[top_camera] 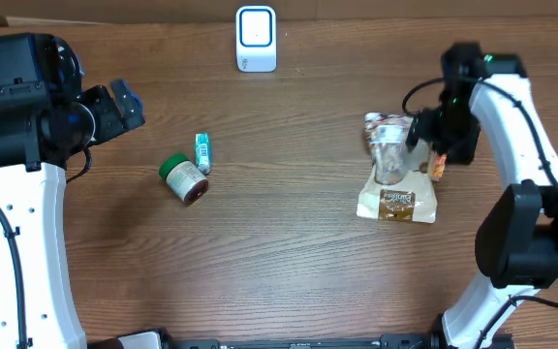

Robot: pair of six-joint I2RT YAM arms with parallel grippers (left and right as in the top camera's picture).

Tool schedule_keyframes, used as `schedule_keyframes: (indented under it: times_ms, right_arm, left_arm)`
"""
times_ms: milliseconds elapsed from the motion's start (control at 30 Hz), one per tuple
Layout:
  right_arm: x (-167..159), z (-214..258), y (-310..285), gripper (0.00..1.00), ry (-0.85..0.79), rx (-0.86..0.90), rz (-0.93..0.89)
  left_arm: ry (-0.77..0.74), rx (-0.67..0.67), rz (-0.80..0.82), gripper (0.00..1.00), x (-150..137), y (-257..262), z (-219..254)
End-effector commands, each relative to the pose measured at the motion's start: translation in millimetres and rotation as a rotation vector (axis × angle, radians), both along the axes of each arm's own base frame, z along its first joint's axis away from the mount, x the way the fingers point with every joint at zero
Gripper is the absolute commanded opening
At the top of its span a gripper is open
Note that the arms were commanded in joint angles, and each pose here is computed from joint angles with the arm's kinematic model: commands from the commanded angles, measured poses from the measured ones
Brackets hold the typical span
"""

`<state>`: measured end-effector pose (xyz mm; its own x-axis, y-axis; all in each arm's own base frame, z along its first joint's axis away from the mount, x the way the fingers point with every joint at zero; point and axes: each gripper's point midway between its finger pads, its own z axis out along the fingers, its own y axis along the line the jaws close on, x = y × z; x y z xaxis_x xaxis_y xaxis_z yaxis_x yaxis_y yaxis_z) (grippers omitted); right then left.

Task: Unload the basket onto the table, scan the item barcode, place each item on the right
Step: 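Carry the clear bag right and drop it on the table, then reach the right gripper to the small green tube beside the jar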

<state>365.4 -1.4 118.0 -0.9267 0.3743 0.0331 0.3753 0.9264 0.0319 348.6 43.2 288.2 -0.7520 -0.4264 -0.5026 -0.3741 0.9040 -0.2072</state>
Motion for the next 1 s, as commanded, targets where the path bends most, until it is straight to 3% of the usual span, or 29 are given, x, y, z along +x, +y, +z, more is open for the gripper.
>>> schedule_keyframes:
  times_ms: [0,200,500,700,967]
  right_arm:
    - [20.5,56.4,18.7,0.76,-0.159,0.046,0.064]
    - [38.2,71.5,62.4,0.82,-0.249,0.175,0.134]
    - [63.5,57.8,181.4,0.8,-0.393,0.456,0.361]
    - [55.5,44.7,272.4,0.79,-0.479,0.509,0.557]
    - [46.7,0.0,359.0,0.71,-0.503,0.477,0.55]
  left_arm:
    - [-0.025,0.013,0.003,0.99,-1.3,2.8,9.1]
    - [-0.025,0.013,0.003,1.0,-1.3,2.8,9.1]
    - [-0.025,0.013,0.003,1.0,-1.3,2.8,9.1]
    - [-0.025,0.013,0.003,1.0,-1.3,2.8,9.1]
    - [-0.025,0.013,0.003,0.99,-1.3,2.8,9.1]
